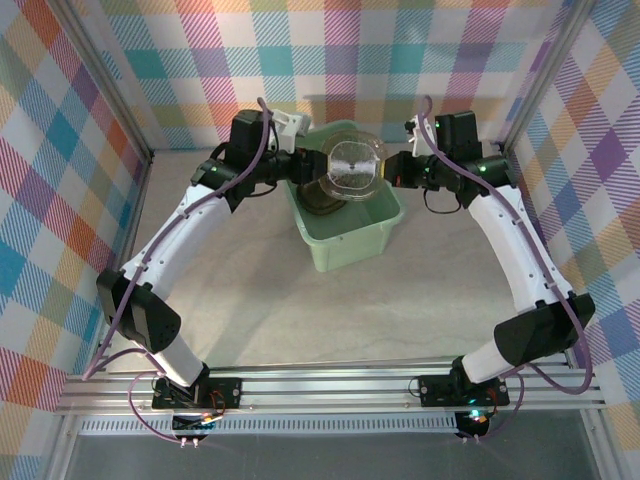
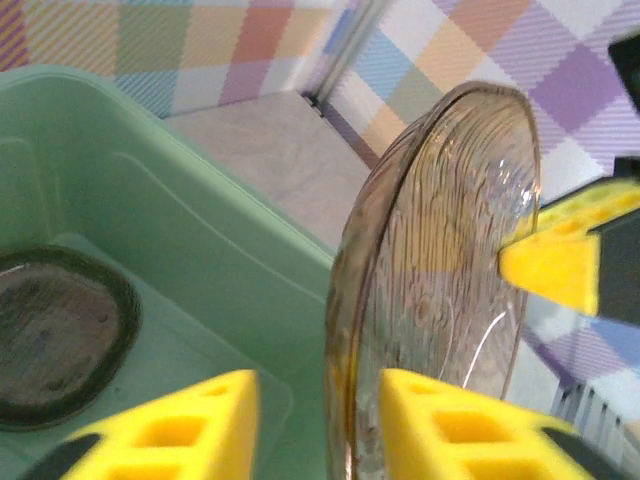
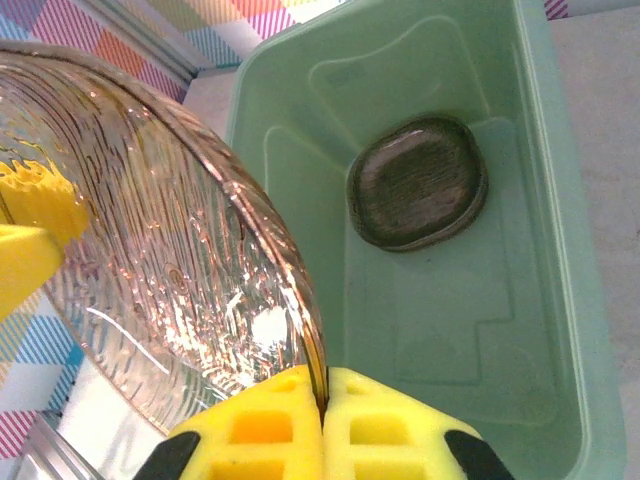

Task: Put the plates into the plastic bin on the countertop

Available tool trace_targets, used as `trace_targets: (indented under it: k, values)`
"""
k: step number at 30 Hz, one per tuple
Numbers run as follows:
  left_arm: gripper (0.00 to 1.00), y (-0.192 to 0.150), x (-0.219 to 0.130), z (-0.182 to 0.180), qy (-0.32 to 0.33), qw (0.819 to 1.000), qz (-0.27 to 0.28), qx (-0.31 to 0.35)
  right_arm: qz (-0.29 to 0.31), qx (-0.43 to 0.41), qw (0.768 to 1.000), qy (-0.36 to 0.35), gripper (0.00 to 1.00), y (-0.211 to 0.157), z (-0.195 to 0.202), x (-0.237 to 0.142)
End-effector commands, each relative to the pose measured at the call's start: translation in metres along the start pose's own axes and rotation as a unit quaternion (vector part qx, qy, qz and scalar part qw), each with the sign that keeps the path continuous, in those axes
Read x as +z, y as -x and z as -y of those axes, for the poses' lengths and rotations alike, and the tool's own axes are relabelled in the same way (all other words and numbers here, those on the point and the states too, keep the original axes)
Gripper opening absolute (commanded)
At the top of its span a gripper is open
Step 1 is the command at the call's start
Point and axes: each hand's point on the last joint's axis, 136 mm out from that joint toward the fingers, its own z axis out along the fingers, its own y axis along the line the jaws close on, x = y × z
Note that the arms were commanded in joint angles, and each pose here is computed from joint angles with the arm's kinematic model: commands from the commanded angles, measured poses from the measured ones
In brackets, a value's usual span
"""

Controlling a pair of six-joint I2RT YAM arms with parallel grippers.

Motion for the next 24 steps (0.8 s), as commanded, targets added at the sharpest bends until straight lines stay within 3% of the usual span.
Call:
trace_targets:
  k: [1, 5, 11, 15, 24]
  values:
    - [0.52, 0.038, -0.017, -0.008, 0.027, 0.998, 0.063, -0.004, 0.018, 0.055, 0.998, 0.010, 0.00, 0.011, 0.001, 0.011]
    - [0.62, 0.057, -0.031, -0.026, 0.068, 0.993, 0.099, -0.019, 0.028, 0.104, 0.994, 0.006, 0.00, 0.019, 0.007, 0.022]
    - [0.64, 0.064, -0.053, -0.064, 0.130, 0.982, 0.133, -0.029, 0.038, 0.229, 0.972, -0.042, 0.00, 0.022, 0.035, 0.045]
    - [0.64, 0.061, -0.066, -0.094, 0.161, 0.976, 0.137, -0.046, 0.044, 0.309, 0.946, -0.087, 0.00, 0.008, 0.049, 0.060]
    - [0.64, 0.043, -0.081, -0.152, 0.211, 0.967, 0.119, -0.080, 0.074, 0.381, 0.907, -0.161, 0.00, -0.001, 0.041, 0.100]
